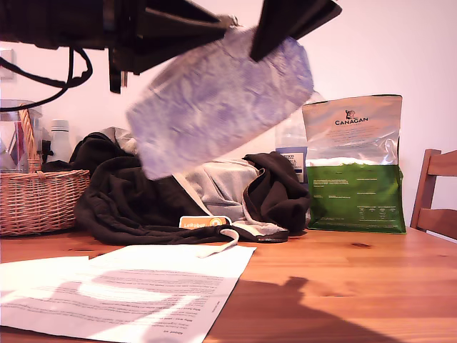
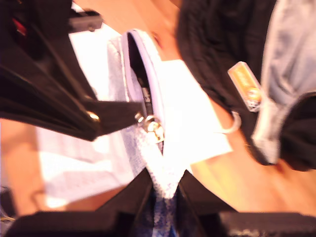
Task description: Open the zipper in the zip bag in front of you
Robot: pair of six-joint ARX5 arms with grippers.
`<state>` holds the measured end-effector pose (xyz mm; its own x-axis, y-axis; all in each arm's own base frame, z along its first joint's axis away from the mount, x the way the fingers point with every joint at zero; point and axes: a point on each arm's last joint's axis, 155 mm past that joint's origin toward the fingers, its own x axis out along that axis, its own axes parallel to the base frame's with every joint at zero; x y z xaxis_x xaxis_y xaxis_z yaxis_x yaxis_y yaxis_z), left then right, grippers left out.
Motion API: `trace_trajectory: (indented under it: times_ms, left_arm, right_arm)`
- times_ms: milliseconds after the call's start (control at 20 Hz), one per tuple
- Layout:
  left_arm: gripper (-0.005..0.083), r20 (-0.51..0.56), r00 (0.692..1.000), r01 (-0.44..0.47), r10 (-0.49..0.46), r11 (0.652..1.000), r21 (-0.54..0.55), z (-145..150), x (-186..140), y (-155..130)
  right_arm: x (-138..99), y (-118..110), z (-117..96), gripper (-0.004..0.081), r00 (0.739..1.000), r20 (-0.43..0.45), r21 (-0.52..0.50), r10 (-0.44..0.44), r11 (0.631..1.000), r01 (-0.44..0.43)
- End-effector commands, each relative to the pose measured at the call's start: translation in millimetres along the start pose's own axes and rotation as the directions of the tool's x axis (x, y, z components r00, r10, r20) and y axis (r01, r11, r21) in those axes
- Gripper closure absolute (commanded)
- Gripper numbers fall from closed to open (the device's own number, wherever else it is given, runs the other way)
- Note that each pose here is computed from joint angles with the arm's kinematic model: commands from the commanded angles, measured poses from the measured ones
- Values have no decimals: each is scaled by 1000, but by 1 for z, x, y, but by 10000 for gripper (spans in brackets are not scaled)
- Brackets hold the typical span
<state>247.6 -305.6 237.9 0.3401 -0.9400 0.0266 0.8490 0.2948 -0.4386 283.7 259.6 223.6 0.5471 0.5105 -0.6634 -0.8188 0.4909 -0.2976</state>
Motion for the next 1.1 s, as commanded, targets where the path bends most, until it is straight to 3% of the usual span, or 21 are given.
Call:
trace_trajectory:
  times_ms: [0,300,350,550,700,1050]
  left_arm:
    - [796,-14,1000,3,-3,1000,-10,-2,2,-1]
    - [796,-37,999,-33,32,999,-31,-7,-1,11]
    - [796,-44,998,-47,45,998,-38,-8,-2,15]
    - [796,-76,992,-101,96,993,-64,-15,-9,32]
    - [796,-76,992,-107,102,992,-66,-13,-13,37]
    - [796,-114,981,-163,155,984,-65,-20,-23,57]
  right_arm:
    - [6,-1,-7,780,1000,-24,-84,-16,996,14]
    - [6,-5,-10,781,999,-36,-277,-36,960,24]
    - [6,-5,-10,781,999,-36,-342,-36,939,22]
    - [6,-5,-10,781,999,-36,-430,-37,903,18]
    - [5,-10,-12,781,998,-40,-447,-46,894,23]
    - [4,-33,-18,781,997,-30,-398,-68,916,51]
